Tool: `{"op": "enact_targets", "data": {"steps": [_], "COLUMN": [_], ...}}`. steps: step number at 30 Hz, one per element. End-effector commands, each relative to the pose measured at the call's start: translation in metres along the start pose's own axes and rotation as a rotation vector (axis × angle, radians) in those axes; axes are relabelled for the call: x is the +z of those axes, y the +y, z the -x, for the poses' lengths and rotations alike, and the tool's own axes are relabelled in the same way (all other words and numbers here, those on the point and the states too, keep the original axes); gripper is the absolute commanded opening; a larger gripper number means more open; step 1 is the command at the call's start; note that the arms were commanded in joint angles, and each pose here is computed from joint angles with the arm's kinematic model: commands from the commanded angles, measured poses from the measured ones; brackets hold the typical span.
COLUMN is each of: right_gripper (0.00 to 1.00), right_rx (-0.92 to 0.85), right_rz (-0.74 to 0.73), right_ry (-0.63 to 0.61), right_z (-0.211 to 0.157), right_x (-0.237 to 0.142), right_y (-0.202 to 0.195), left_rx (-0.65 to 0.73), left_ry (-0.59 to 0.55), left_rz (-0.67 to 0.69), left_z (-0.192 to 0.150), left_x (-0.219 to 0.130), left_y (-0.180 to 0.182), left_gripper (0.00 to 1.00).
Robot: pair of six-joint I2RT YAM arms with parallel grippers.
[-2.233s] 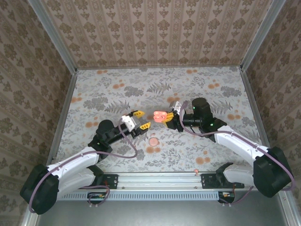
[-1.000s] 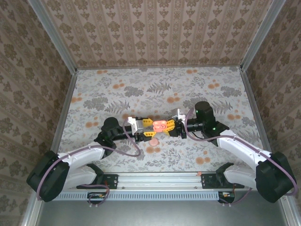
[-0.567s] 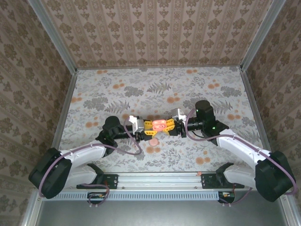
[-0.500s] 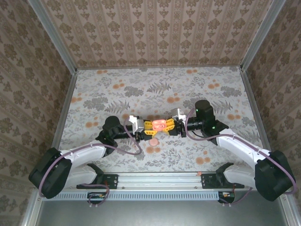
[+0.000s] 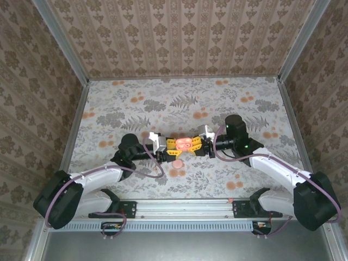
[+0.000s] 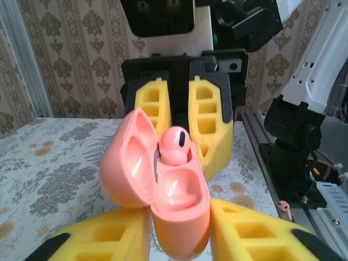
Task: Insert the wireless bluetooth earbuds into the charging case
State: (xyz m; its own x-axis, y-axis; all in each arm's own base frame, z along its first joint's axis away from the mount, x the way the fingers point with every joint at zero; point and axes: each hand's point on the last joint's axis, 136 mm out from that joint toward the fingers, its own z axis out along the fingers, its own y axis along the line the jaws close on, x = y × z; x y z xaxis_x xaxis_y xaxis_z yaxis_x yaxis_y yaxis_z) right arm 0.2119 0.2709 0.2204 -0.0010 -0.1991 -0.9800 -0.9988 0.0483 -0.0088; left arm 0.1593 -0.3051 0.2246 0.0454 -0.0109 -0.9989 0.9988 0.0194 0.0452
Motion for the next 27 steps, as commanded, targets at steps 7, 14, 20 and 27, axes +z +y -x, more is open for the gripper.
{"op": "enact_targets", "data": {"steps": [7, 14, 20, 27], "right_gripper": [0.17, 0.26, 0.45, 0.37], "right_rx": [-0.049, -0.017, 0.230, 0.894], "right_rz": [0.027, -0.023, -0.166, -0.630], "right_ry": [-0.016, -0.001, 0.082, 0.338], "right_z": [0.010, 0.010, -0.002, -0.060], "right_x": [0.002, 0.000, -0.013, -0.066], "right_y": [0.001, -0.006, -0.014, -0.028], "left_rx": [0.026, 0.038, 0.056, 0.083], "left_ry": [-0.056, -0.030, 0.029, 0.100], "left_rz": [-0.030, 0.019, 0.230, 0.412], "left_z": [0.022, 0.016, 0.001, -0.014], "left_x": [0.004, 0.002, -0.010, -0.029], "left_y": [-0.002, 0.004, 0.032, 0.052], "left_gripper": [0.25, 0.20, 0.18, 0.18]}}
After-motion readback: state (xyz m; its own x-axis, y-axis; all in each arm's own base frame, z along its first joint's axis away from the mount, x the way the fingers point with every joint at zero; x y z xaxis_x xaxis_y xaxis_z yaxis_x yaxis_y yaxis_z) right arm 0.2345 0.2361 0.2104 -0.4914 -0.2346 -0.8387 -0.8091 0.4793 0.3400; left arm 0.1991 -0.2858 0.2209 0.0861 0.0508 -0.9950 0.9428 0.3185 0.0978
